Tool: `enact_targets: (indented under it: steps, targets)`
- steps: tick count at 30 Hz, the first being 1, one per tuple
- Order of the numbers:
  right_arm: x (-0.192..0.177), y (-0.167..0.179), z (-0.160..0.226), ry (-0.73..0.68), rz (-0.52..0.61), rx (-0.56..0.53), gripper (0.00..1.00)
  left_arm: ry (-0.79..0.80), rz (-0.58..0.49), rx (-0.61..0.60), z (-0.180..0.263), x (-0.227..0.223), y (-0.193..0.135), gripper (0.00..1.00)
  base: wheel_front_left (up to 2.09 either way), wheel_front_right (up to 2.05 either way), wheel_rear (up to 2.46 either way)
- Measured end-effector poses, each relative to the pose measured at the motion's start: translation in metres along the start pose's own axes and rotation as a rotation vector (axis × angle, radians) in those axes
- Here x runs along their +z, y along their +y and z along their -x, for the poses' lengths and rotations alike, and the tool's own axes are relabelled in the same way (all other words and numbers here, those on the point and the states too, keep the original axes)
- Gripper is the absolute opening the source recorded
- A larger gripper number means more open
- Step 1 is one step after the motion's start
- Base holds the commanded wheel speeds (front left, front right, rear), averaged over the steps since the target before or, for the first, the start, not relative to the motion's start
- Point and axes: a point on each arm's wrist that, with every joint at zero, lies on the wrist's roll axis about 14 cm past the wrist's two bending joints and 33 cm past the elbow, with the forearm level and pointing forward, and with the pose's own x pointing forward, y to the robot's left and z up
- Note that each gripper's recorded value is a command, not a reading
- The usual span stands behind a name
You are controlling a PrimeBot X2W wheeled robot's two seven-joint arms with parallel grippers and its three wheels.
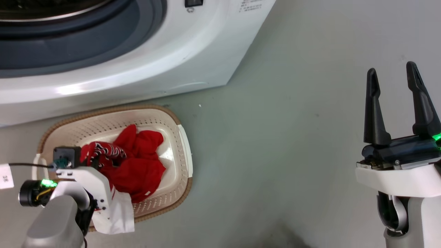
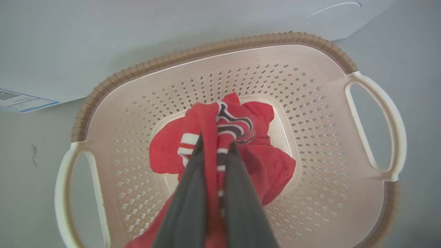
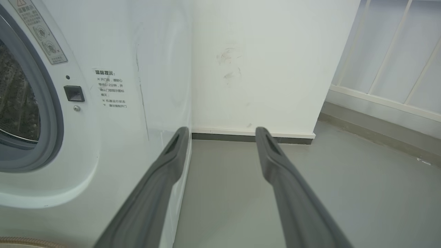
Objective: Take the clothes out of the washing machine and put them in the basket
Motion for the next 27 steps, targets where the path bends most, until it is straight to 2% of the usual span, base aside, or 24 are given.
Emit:
enact_targets:
  steps: [6, 13, 23, 24, 25, 26, 27]
  targets:
    - [-0.018, -0.003, -0.008, 0.034, 0.020, -0.005, 1.00, 0.040, 0.018, 0.022, -0.029, -0.011, 0.007, 0.00, 0.00, 0.00, 0.00]
    - [-0.041, -0.004, -0.011, 0.083, 0.034, -0.005, 1.00, 0.005, 0.035, 0.043, -0.061, 0.001, 0.011, 0.00, 0.00, 0.00, 0.00]
    - [-0.054, -0.002, -0.013, 0.112, 0.032, 0.001, 1.00, 0.045, 0.037, 0.023, -0.074, -0.014, -0.003, 0.00, 0.00, 0.00, 0.00]
    - [-0.054, -0.002, -0.013, 0.109, 0.032, 0.002, 1.00, 0.059, 0.038, 0.023, -0.073, -0.018, -0.004, 0.03, 0.00, 0.00, 0.00]
    - [-0.053, -0.002, -0.014, 0.108, 0.031, 0.002, 1.00, 0.074, 0.030, 0.023, -0.071, -0.023, -0.005, 0.78, 0.00, 0.00, 0.00]
    - [-0.053, -0.002, -0.014, 0.108, 0.029, 0.003, 1.00, 0.083, 0.027, 0.023, -0.070, -0.025, -0.005, 1.00, 0.00, 0.00, 0.00]
    - [-0.052, -0.001, -0.014, 0.106, 0.028, 0.005, 1.00, 0.084, 0.028, 0.025, -0.068, -0.025, -0.005, 1.00, 0.00, 0.00, 0.00]
